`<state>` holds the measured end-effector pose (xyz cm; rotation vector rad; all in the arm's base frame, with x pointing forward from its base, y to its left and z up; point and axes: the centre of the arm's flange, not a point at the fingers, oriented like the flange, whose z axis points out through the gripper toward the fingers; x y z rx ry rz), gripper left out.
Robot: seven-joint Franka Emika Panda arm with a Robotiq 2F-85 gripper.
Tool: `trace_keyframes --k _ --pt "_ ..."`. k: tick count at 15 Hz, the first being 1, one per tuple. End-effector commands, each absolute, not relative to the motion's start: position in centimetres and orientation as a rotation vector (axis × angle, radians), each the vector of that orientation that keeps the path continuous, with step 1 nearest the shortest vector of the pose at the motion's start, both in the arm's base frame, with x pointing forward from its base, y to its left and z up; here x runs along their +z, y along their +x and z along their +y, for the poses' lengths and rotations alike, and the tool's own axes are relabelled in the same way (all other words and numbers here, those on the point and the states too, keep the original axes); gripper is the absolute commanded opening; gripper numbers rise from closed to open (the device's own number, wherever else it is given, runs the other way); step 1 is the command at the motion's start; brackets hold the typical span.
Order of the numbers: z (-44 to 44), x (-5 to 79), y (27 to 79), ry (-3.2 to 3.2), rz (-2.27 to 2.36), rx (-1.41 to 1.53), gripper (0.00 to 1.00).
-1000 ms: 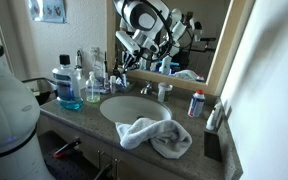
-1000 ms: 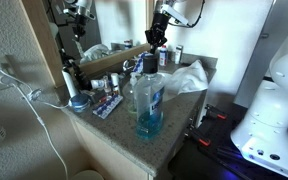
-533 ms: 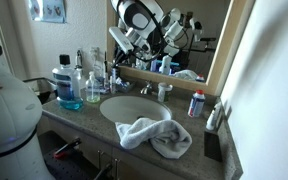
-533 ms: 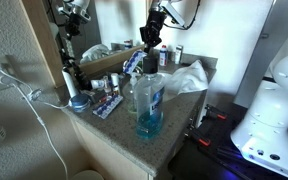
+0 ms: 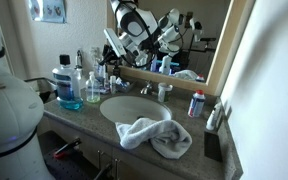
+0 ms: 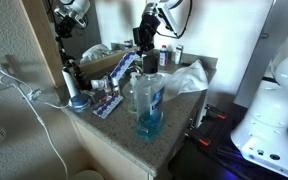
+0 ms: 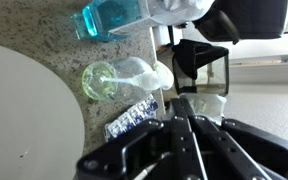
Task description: Move the white object near the white tube to the left
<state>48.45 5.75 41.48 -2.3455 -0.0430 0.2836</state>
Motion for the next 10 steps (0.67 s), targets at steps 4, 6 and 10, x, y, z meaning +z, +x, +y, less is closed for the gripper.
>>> trace_keyframes --k 4,6,10 --pt "8.0 37.9 51.3 -2.183 -0.119 0.429 0.02" --pt "8.5 36.8 52.0 -2.153 -0.128 0.472 0.02" --pt "9.6 34.9 53.5 -2.105 -0.14 0.557 0.02"
